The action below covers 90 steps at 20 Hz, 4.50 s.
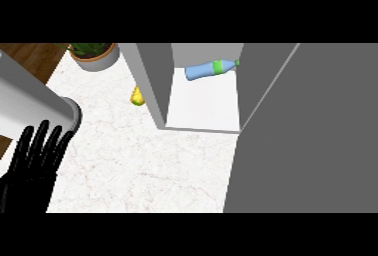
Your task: Pick up the bottled water, place it into the cabinet and close the cabinet
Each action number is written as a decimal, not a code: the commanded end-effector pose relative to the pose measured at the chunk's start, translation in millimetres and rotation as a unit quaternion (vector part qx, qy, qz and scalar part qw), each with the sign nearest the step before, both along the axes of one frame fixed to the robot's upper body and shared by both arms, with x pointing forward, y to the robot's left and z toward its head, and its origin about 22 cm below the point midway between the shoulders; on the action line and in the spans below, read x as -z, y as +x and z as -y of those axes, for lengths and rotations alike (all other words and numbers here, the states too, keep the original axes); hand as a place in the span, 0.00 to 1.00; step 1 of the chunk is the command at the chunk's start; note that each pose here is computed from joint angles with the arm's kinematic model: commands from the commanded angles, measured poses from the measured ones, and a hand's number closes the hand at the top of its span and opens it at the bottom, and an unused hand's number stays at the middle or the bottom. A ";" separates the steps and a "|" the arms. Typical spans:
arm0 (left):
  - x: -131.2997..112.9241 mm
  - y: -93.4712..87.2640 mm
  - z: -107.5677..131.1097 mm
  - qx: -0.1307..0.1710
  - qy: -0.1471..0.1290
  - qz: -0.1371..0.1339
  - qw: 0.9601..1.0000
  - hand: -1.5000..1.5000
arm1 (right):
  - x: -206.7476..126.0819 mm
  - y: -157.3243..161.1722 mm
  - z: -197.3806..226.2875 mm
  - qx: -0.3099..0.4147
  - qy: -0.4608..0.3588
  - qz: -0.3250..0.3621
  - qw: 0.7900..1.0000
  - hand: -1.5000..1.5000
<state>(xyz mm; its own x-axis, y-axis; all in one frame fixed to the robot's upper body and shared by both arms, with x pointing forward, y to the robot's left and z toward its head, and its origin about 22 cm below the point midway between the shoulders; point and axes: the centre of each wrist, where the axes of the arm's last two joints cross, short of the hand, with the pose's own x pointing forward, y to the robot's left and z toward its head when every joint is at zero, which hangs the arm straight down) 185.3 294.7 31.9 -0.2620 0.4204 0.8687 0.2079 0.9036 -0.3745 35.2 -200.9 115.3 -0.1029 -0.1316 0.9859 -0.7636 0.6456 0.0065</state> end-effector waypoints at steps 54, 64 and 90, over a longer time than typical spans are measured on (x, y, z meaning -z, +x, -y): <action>-47.3 8.2 -62.8 0.094 0.032 0.040 0.994 0.00 | -13.6 49.4 -25.4 -0.194 -0.040 0.064 0.978 1.00; -45.3 9.2 -66.0 0.099 0.028 0.036 0.994 0.00 | -17.1 69.5 -16.6 -0.107 -0.072 0.093 0.987 1.00; -34.7 11.4 -75.2 0.083 0.020 0.025 0.996 0.00 | -32.0 227.2 -77.1 0.084 -0.141 0.048 0.985 1.00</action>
